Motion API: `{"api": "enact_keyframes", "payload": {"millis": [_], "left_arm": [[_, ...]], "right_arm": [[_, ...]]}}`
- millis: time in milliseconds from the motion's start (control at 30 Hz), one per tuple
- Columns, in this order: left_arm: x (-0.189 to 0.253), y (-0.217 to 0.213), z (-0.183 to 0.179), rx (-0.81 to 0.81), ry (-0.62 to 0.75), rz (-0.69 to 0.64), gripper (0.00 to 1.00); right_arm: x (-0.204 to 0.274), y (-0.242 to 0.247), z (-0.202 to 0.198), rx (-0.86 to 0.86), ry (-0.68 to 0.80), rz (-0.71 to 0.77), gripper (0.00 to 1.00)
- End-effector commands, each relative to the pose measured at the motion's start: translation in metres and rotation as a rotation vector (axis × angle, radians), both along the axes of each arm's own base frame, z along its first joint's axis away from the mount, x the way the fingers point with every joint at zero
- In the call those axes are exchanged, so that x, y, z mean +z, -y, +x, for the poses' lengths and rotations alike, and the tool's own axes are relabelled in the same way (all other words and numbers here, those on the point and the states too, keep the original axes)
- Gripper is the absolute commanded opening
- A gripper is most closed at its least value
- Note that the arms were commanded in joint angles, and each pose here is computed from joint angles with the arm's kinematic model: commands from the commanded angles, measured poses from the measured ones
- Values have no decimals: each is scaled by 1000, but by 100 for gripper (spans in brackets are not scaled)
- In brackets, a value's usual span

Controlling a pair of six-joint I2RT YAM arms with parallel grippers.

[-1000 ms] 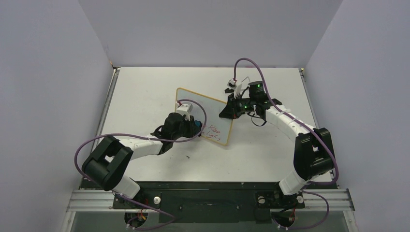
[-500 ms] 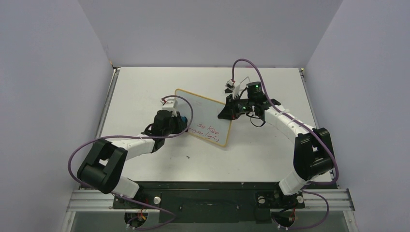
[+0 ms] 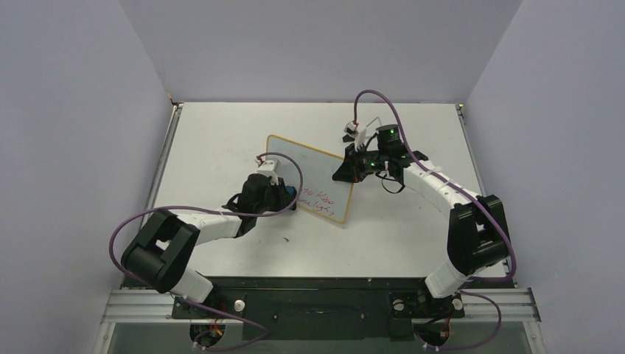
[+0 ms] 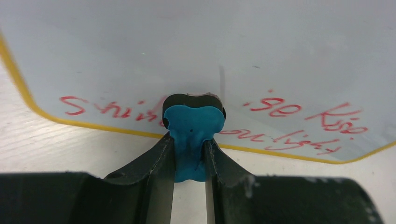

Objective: Erase the whiteboard
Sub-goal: Erase the whiteboard at the center of the board.

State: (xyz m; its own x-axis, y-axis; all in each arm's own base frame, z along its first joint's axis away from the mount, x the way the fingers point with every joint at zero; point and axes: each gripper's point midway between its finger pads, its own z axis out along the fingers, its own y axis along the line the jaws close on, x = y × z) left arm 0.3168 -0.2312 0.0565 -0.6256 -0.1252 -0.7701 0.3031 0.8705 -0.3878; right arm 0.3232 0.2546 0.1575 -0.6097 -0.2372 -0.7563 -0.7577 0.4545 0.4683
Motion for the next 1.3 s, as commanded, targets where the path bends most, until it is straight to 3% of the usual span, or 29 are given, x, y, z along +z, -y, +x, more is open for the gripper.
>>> {"api": "enact_keyframes", "payload": {"millis": [0, 200, 533, 700, 867, 1000, 1267], "left_arm": [[18, -35, 29, 142, 30, -48, 0], [39, -18, 34, 45, 75, -56, 0], [23, 42, -2, -133, 73, -19, 0], [8, 31, -1, -80, 34, -9, 0], [29, -15, 29, 82, 60, -20, 0], [45, -22, 40, 89, 85, -20, 0], [39, 46, 11, -111, 112, -50, 0]], "right_arm": [[-5, -5, -20, 44, -65, -18, 0], [-6, -4, -19, 44, -66, -19, 0], [-8, -4, -19, 45, -70, -22, 0], [-7, -4, -19, 44, -69, -25, 0], [-6, -4, -20, 45, -66, -23, 0], [-7, -4, -20, 48, -67, -24, 0], [-6, -5, -20, 49, -65, -23, 0]]}}
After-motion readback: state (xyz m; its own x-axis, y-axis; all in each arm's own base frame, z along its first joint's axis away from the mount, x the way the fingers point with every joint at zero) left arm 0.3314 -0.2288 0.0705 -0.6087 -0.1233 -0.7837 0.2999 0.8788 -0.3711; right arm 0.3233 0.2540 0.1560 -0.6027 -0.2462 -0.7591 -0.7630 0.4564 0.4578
